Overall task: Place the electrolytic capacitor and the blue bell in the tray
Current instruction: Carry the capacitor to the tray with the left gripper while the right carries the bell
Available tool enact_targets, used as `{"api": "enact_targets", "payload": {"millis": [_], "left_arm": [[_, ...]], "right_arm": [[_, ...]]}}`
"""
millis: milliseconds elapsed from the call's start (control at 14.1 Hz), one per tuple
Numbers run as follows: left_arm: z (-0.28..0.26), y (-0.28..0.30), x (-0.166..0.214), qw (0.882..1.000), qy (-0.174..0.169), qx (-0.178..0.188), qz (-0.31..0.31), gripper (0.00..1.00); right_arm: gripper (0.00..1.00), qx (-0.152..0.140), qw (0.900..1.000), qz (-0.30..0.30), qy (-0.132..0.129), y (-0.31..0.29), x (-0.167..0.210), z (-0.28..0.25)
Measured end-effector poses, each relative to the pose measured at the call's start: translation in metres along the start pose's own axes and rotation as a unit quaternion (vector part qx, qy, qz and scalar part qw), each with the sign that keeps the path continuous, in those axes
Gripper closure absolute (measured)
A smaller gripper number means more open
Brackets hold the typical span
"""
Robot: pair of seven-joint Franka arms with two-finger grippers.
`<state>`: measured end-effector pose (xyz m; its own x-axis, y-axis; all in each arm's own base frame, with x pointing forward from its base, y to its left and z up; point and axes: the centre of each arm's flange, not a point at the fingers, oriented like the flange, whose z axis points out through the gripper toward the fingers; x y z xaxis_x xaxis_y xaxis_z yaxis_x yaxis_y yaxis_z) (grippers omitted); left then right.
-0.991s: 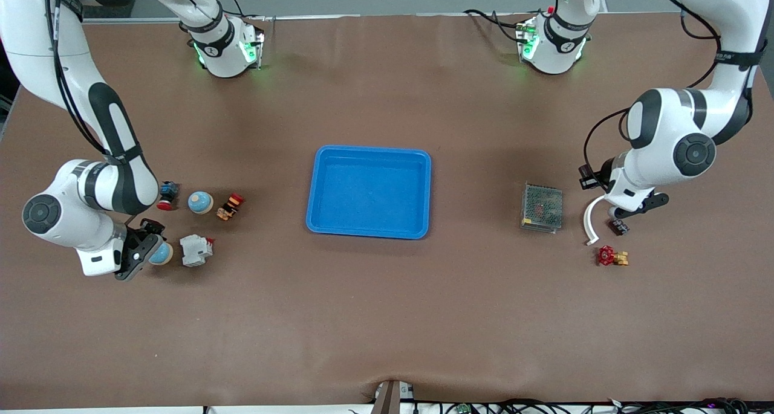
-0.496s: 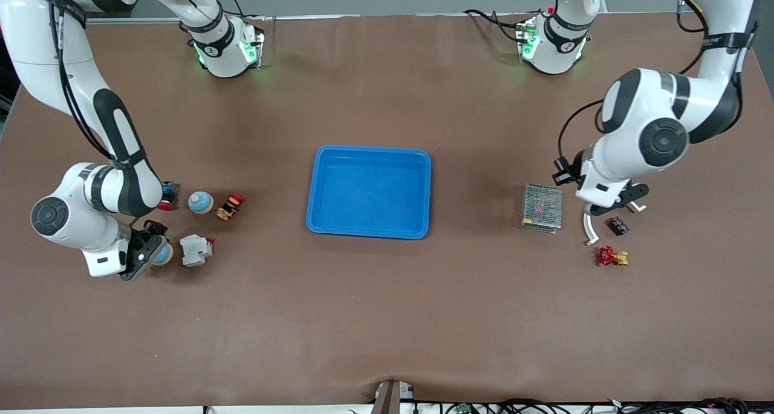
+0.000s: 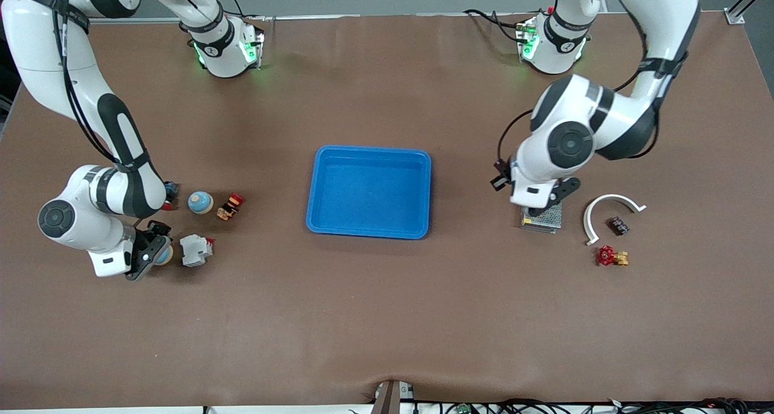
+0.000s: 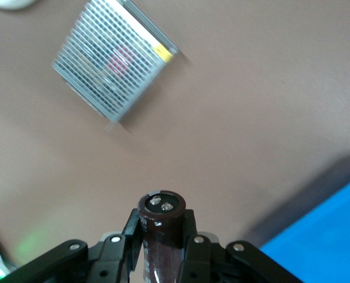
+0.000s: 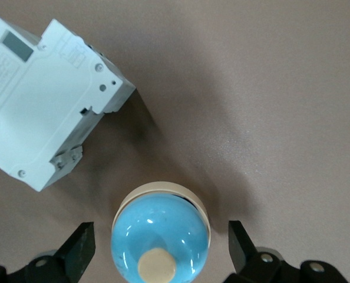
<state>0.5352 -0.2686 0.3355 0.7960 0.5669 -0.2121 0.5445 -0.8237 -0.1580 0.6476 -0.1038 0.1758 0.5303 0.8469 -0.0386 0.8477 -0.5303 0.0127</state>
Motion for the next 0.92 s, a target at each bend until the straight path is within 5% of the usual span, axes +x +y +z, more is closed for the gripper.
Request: {"api": "enact_targets", "payload": {"millis": [425, 637, 920], "left_arm": [[0.033, 0.068, -0.044, 0.998, -0.008, -0.034, -0.054, 0.69], [0.05, 0.109, -0.077, 0.995, -0.02, -0.042, -0.086, 0.69], [0.075, 0.148, -0.097, 0.99, -0.037, -0.062, -0.121, 0.69]], "right_arm": [[0.06, -0.001, 1.0, 0.0, 0.0, 0.001, 0.0, -0.001], [0.33, -0.003, 1.0, 0.001, 0.001, 0.002, 0.0, -0.003], [0.33, -0.002, 1.0, 0.003, 0.003, 0.003, 0.0, -0.002]]}}
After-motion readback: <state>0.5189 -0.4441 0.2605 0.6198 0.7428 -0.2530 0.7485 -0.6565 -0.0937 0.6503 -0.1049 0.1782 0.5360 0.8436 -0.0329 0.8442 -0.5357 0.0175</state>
